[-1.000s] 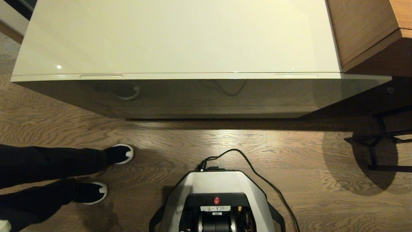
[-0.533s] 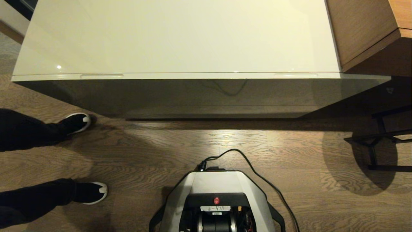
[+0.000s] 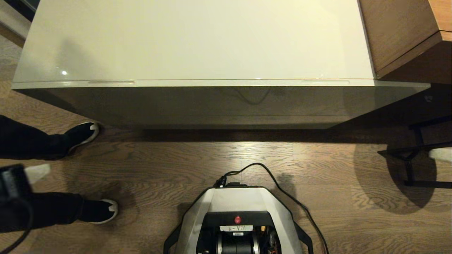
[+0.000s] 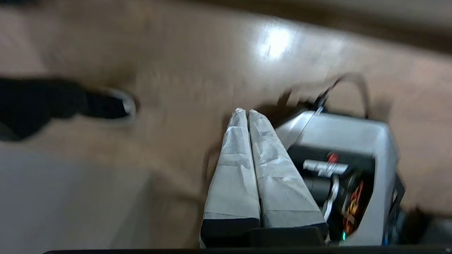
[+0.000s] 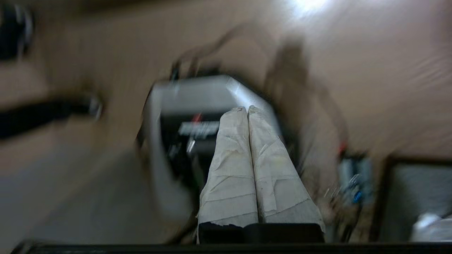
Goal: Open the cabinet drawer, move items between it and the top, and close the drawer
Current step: Open the drawer
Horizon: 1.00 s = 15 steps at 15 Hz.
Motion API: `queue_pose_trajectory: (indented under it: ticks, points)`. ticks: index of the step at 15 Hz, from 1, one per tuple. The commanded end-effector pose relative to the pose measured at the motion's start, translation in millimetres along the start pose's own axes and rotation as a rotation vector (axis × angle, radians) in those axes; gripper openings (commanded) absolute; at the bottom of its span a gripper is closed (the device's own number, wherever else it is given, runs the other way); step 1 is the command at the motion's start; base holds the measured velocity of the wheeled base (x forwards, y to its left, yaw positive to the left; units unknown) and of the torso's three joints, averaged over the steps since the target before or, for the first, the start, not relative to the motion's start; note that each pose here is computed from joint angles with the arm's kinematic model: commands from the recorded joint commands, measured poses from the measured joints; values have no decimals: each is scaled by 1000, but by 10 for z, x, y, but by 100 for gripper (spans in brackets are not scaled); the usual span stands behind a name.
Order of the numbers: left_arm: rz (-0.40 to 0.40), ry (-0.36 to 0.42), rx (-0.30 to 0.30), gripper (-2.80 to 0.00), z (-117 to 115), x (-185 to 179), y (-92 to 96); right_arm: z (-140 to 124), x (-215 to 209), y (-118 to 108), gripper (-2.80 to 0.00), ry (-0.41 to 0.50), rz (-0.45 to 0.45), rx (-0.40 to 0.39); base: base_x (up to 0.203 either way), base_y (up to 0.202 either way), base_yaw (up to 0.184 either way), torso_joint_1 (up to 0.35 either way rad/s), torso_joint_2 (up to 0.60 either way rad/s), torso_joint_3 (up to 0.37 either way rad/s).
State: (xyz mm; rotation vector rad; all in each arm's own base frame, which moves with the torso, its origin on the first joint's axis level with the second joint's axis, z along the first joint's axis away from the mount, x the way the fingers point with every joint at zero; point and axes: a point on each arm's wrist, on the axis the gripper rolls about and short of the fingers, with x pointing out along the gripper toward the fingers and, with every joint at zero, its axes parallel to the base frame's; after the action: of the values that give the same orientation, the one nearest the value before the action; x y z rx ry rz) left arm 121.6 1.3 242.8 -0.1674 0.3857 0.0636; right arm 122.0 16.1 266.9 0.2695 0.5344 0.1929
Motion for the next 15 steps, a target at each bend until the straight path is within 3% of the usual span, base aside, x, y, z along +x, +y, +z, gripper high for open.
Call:
queue_pose_trajectory:
  ticks: [1, 4, 6, 7, 9, 12, 14, 15]
  points:
    - [29, 209, 15, -280, 45, 947, -35, 116, 987, 48, -280, 246, 16, 6, 0, 0, 0, 0, 0, 0]
    - [-3, 116, 36, -280, 144, 1580, -113, 255, 1593, 199, -280, 249, 51, -9, 0, 0, 0, 0, 0, 0]
    - [-35, 39, 46, -280, 313, 1725, -215, 391, 1746, 336, -280, 205, 81, -1, 0, 0, 0, 0, 0, 0]
    - [-36, 37, 46, -280, 320, 1721, -224, 392, 1749, 342, -280, 205, 80, 2, 0, 0, 0, 0, 0, 0]
    - [-44, 19, 32, -280, 526, 1509, -287, 537, 1561, 579, -280, 140, 98, -2, 0, 0, 0, 0, 0, 0]
    - [-65, -65, 9, -280, 830, 813, -316, 663, 1018, 805, -280, 71, 128, -26, 0, 0, 0, 0, 0, 0]
    - [-71, -95, 5, -280, 919, 538, -312, 727, 907, 832, -280, 45, 107, -31, 0, 0, 0, 0, 0, 0]
    - [-66, -74, 5, -280, 942, 415, -306, 755, 859, 831, -280, 48, 75, -37, 0, 0, 0, 0, 0, 0]
